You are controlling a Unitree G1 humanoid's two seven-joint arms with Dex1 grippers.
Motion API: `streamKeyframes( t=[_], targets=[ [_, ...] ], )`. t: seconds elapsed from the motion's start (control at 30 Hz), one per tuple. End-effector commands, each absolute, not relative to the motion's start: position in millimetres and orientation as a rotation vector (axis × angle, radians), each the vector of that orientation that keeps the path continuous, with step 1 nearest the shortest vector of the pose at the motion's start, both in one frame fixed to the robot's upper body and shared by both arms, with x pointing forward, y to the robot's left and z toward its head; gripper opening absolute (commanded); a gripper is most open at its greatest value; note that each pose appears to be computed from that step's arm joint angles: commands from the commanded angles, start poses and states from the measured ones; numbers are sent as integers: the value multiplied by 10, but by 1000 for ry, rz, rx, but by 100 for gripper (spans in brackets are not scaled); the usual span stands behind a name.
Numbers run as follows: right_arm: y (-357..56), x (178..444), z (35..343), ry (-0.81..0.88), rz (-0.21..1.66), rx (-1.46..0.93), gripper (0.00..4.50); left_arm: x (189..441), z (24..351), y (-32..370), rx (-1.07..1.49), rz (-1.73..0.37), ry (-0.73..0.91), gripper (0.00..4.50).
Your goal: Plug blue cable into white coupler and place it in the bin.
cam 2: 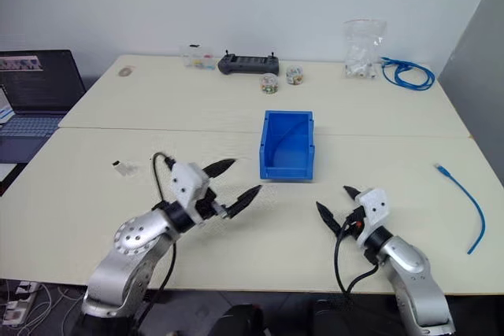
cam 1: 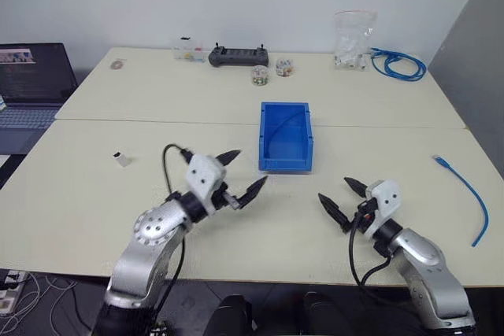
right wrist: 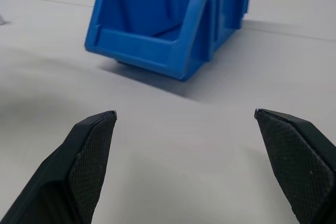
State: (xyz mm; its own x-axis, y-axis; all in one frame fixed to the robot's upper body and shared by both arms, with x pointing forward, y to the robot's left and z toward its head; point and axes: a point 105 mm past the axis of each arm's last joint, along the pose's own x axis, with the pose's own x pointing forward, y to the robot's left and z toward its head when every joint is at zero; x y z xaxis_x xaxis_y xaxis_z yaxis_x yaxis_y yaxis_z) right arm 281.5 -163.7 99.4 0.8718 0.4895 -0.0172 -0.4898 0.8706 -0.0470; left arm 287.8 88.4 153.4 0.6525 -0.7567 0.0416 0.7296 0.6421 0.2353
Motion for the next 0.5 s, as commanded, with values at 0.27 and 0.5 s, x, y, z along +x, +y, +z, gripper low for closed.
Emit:
streamKeyframes(
  t=[0.27, 0.5],
  targets=[
    [-3144, 2941, 1320, 106, 69, -146, 447, 2819, 1568, 361, 224, -1107, -56, 447],
    [-3765, 3108, 1213, 290, -54, -141, 447, 2758, 1602, 197, 243, -1243, 4, 447]
  ],
)
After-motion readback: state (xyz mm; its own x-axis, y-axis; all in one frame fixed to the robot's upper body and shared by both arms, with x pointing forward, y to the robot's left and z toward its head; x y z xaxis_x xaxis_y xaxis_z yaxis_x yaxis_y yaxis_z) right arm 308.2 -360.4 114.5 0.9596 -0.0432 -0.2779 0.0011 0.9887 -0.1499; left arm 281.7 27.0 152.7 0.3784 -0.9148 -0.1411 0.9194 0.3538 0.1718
